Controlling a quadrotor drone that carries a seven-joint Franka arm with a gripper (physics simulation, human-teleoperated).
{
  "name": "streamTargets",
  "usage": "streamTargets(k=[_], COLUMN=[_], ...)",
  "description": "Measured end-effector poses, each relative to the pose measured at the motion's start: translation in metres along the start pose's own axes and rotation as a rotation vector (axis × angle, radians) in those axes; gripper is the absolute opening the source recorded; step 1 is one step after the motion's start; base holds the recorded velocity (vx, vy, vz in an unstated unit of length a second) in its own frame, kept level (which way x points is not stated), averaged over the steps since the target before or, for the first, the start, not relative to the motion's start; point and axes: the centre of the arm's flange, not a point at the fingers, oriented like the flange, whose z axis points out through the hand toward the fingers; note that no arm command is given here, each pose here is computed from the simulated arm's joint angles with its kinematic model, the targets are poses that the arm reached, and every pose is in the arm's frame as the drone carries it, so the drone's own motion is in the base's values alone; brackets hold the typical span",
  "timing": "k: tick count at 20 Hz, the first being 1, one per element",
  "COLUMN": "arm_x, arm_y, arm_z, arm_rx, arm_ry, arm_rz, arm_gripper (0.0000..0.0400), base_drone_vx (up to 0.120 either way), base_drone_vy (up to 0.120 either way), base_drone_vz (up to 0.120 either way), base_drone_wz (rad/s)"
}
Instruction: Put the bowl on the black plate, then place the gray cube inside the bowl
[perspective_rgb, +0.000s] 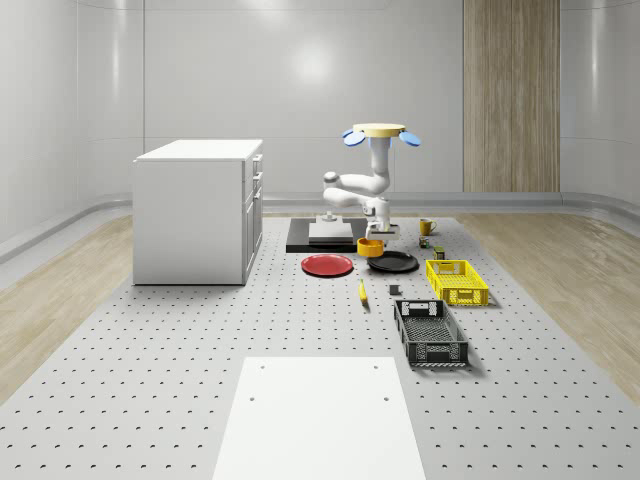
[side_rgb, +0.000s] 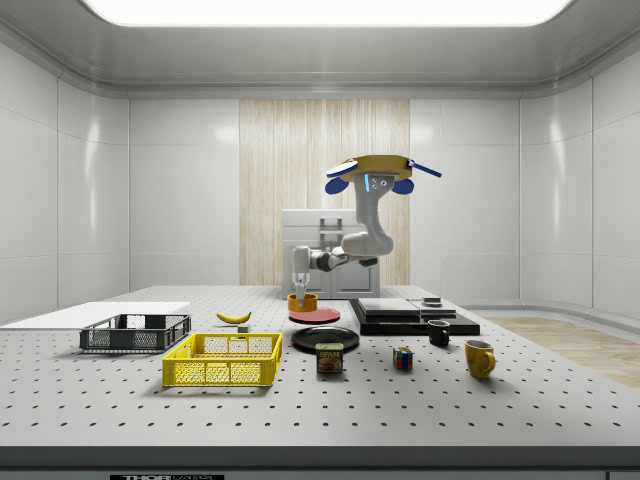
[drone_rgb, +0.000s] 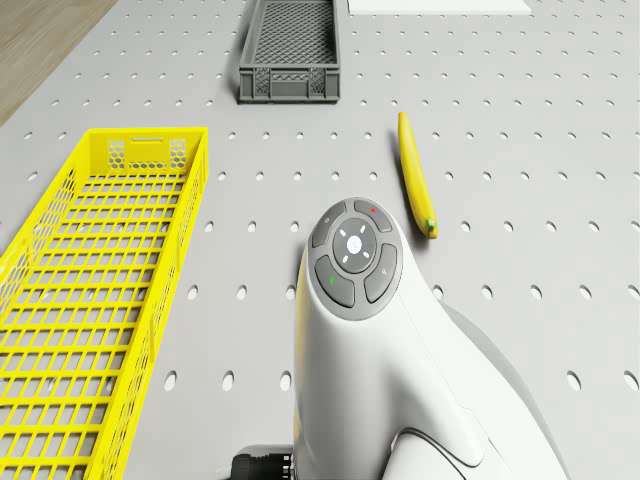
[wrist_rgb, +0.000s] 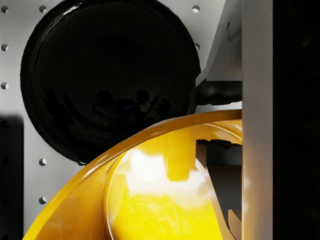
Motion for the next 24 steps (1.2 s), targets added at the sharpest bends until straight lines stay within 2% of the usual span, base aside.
streamTargets(k=[16, 19, 24], arm_x=[0.0000, 0.0000, 0.0000], arm_y=[0.0000, 0.0000, 0.0000], arm_z=[0.0000, 0.0000, 0.0000], arm_rx=[0.000, 0.000, 0.000], arm_ry=[0.000, 0.000, 0.000], arm_rz=[0.000, 0.000, 0.000], arm_gripper=[0.0100, 0.0100, 0.0100], base_drone_vx=[-0.117, 0.000, 0.000], base_drone_vy=[0.120, 0.120, 0.104], base_drone_vz=[0.000, -0.013, -0.120], base_drone_wz=[0.000, 0.000, 0.000])
